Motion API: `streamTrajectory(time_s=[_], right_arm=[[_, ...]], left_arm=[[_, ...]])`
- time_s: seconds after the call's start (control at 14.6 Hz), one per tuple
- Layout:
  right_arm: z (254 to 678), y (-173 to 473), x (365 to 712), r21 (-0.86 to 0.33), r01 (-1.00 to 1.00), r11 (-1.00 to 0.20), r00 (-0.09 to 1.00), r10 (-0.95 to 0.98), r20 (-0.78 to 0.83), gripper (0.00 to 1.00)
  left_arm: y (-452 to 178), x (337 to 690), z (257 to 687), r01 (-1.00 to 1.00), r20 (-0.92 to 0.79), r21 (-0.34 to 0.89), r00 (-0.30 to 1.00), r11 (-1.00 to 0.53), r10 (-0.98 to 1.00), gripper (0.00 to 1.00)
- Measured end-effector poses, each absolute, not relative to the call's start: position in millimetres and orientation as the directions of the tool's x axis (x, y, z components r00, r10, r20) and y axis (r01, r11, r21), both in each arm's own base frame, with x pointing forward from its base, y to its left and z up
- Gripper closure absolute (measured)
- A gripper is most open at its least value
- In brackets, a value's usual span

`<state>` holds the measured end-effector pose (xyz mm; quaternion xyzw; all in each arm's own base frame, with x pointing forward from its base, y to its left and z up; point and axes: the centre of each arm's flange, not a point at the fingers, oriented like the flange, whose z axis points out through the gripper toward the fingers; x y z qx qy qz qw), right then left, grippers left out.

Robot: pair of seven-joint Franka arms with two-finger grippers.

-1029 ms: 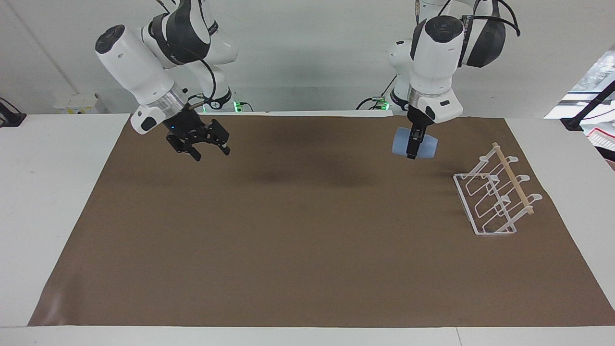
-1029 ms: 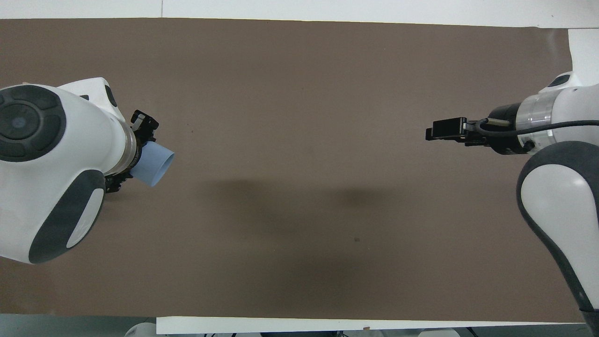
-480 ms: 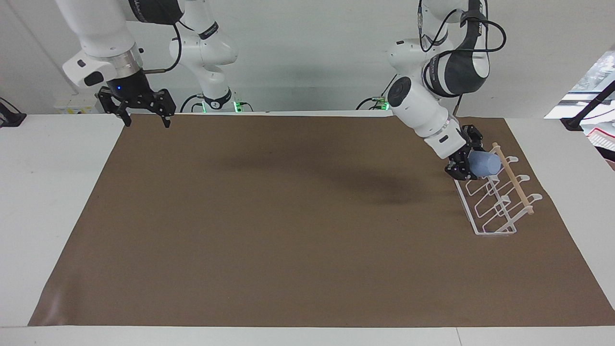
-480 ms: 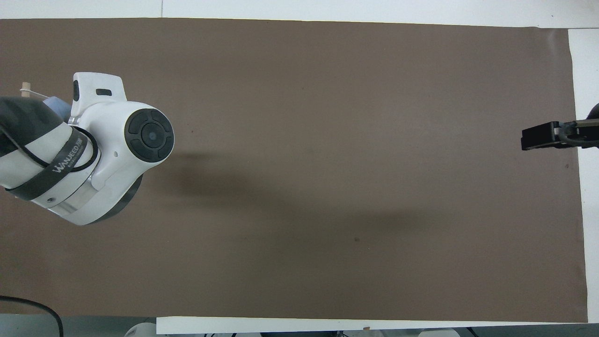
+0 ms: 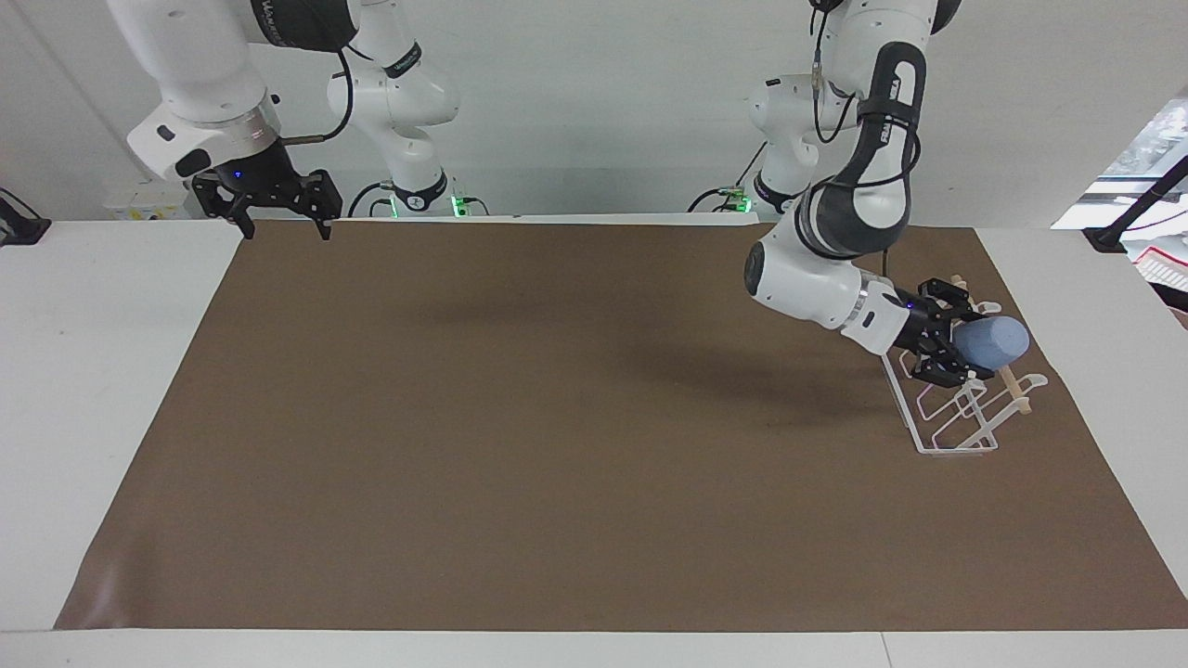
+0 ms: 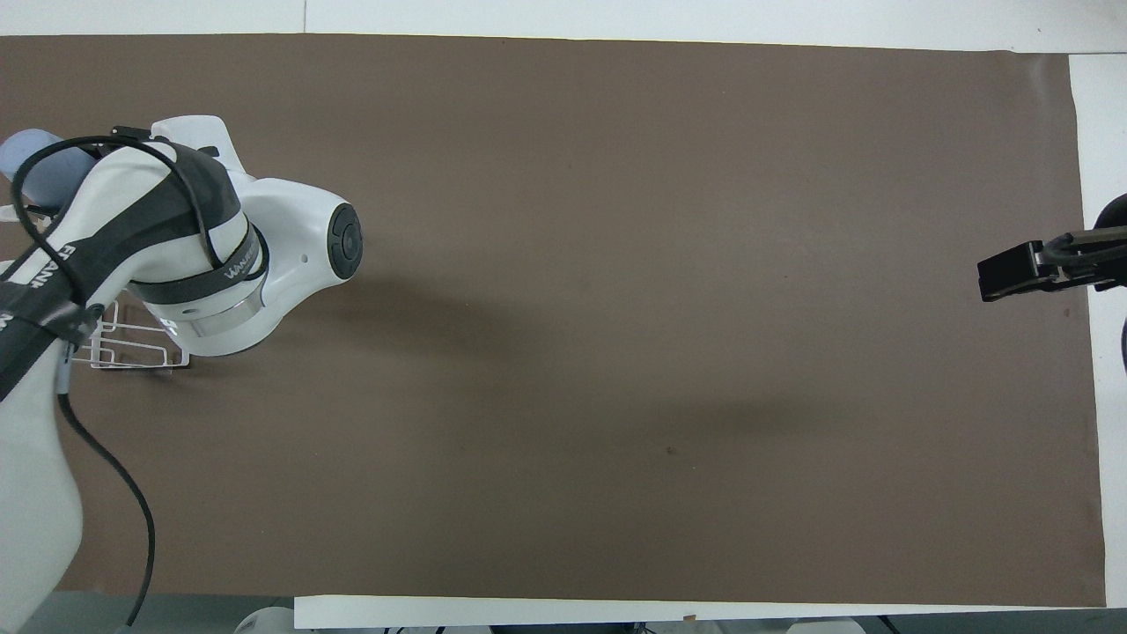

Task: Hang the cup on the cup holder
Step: 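Carry the cup with the left gripper over the wire rack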

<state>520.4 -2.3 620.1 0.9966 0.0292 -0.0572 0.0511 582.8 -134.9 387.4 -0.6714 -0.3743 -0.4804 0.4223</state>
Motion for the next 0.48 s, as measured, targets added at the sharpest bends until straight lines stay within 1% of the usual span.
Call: streamTrajectory(time_s=[0.21, 0.48], right_arm=[[617.8, -1.8, 521.3, 0.093, 0.067, -0.993, 0.990, 0.054, -0.130, 0.00], [615.3, 2.5, 520.2, 0.092, 0.076, -0.993, 0.987, 0.061, -0.152, 0.00]], left_arm=[[-119.8, 594.8, 372.1, 0.925, 0.972, -0.181, 0.219, -0.334, 0.082, 0.21], [-105.5, 598.2, 359.4, 0.934, 0.973, -0.175, 0.212, -0.311, 0.088, 0.21]])
